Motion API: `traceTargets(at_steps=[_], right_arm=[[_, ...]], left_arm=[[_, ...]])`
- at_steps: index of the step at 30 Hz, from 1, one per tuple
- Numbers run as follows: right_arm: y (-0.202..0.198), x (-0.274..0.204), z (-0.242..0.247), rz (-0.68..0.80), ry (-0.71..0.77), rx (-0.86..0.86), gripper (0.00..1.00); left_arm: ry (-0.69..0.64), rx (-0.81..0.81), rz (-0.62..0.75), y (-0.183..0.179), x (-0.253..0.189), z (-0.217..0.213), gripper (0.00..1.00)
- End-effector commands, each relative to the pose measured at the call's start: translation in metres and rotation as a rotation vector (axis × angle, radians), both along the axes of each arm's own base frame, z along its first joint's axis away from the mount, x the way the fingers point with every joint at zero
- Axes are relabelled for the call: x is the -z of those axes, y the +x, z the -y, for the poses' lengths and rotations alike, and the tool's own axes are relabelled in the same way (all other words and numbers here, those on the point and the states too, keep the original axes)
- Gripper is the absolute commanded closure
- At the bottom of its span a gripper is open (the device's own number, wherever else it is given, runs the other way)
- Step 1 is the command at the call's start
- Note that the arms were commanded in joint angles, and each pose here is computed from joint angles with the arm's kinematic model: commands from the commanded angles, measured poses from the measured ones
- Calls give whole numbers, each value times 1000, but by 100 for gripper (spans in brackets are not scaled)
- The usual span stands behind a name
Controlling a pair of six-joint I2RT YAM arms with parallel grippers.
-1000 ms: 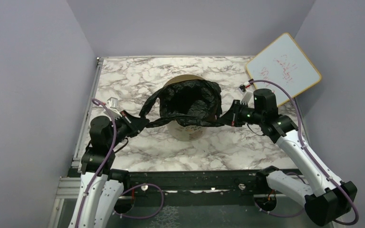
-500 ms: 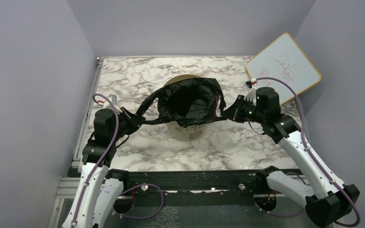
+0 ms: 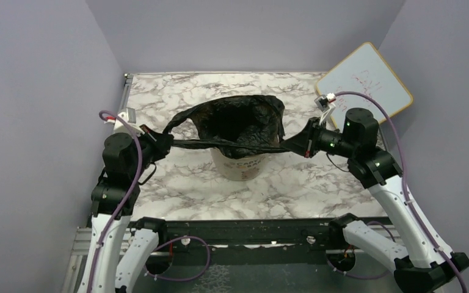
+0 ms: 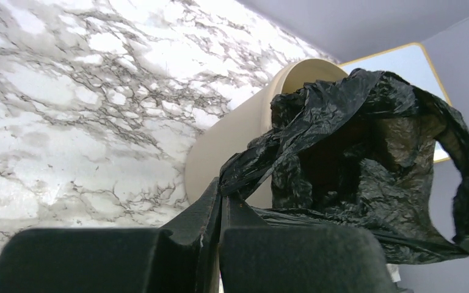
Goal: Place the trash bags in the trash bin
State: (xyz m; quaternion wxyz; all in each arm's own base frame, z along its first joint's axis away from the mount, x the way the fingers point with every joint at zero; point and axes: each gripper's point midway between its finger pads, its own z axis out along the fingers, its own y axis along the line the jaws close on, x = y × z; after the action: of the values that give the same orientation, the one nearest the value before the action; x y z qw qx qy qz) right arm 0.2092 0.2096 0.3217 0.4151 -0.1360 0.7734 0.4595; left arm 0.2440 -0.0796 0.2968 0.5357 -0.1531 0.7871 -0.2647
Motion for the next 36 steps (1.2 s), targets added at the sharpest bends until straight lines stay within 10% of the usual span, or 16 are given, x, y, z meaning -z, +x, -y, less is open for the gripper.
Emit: traceTargets(at_steps=[1, 8, 21, 36], right_arm=[[-17, 32, 2, -32, -96, -113, 99], [0, 77, 6, -172, -159, -33, 81], [-5, 39, 20, -262, 106, 248, 14], [-21, 42, 9, -708, 598, 355, 28]], left_arm=[[-24, -105, 44, -20, -3, -19, 100], [-79, -73, 45, -33, 14, -11, 100], [-80, 68, -67, -24, 45, 14, 100], [-87, 155, -17, -4, 12, 29, 96]])
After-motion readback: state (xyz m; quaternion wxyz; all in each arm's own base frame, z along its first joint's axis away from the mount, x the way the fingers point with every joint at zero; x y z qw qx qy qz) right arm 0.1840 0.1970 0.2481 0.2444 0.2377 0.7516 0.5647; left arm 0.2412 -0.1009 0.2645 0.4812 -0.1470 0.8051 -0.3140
